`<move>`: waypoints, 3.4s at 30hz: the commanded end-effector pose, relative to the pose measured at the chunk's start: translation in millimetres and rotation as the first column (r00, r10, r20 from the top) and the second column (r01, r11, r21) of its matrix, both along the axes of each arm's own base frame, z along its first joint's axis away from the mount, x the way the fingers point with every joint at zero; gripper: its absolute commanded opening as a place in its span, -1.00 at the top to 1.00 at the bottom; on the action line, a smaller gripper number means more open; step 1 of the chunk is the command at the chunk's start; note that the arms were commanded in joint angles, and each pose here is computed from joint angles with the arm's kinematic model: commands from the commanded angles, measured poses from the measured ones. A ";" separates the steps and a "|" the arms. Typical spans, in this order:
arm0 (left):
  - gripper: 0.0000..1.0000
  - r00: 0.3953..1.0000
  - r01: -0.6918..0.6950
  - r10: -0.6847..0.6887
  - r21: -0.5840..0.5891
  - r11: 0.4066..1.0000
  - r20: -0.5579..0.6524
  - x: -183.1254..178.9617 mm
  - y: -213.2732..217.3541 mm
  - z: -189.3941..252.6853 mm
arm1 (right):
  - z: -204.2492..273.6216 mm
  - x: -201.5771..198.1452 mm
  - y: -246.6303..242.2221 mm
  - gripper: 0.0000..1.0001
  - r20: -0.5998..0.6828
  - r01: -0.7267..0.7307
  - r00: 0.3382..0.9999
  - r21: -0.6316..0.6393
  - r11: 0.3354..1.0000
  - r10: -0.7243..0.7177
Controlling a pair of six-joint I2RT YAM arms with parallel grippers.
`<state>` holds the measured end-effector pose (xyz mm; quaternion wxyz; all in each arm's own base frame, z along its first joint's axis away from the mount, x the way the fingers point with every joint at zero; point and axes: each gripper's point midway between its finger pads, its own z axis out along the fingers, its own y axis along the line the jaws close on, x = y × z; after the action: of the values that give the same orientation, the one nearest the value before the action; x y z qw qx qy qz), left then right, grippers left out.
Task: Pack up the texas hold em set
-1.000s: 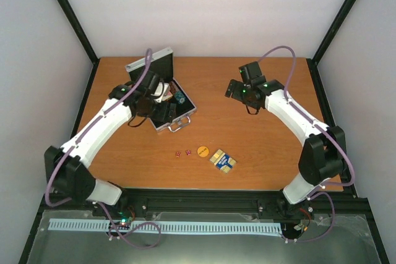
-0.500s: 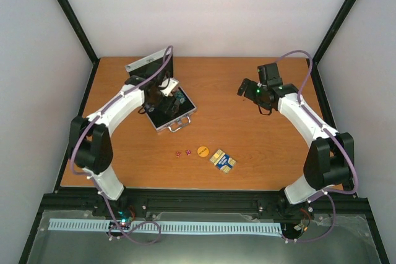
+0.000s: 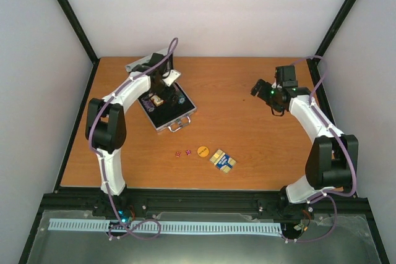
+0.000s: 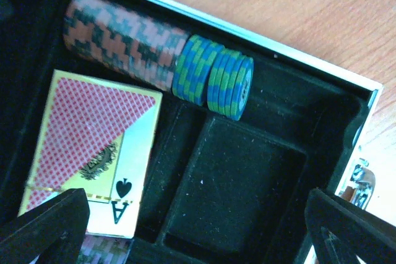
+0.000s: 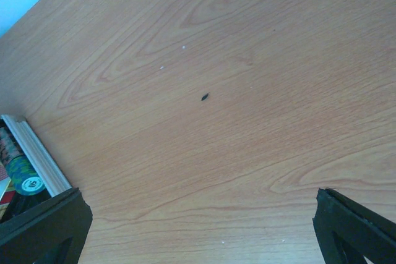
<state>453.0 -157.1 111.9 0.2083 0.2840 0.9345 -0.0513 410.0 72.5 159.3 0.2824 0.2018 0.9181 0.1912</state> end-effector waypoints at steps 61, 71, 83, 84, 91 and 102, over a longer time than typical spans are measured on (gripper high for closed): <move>-0.99 0.963 -0.203 0.190 -0.053 0.978 -0.192 -15.8 24.3 -30.5 | -27.9 -11.6 -26.2 -1.00 -0.032 0.019 0.999 0.028 0.999 -0.018; -0.99 0.940 -0.224 0.204 -0.047 0.973 -0.273 -9.6 18.4 -70.7 | -31.0 -17.4 -30.6 -1.00 -0.045 0.016 0.999 0.002 1.000 -0.015; -0.99 0.932 -0.250 0.235 -0.019 0.968 -0.276 -1.4 21.5 -83.8 | -33.9 -22.7 -32.9 -1.00 -0.055 0.014 0.998 -0.002 1.000 -0.015; -0.99 0.933 -0.254 0.239 -0.021 0.967 -0.269 -1.3 21.8 -80.3 | -33.9 -22.9 -32.7 -1.00 -0.054 0.013 0.998 -0.002 1.000 -0.013; -1.00 0.949 -0.264 0.253 -0.032 0.964 -0.190 4.1 25.9 -36.4 | -32.2 -24.8 -30.8 -1.00 -0.045 0.016 0.999 0.015 1.000 -0.015; -0.99 0.990 -0.110 0.100 -0.100 0.989 -0.099 -25.6 -8.6 24.5 | -36.2 -32.5 -29.6 -1.00 -0.070 -0.004 0.998 0.009 1.000 0.005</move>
<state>449.8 -144.0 119.7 0.1797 0.1760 0.9636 -0.0910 384.0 46.9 119.8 0.2472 0.2121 0.9257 0.1925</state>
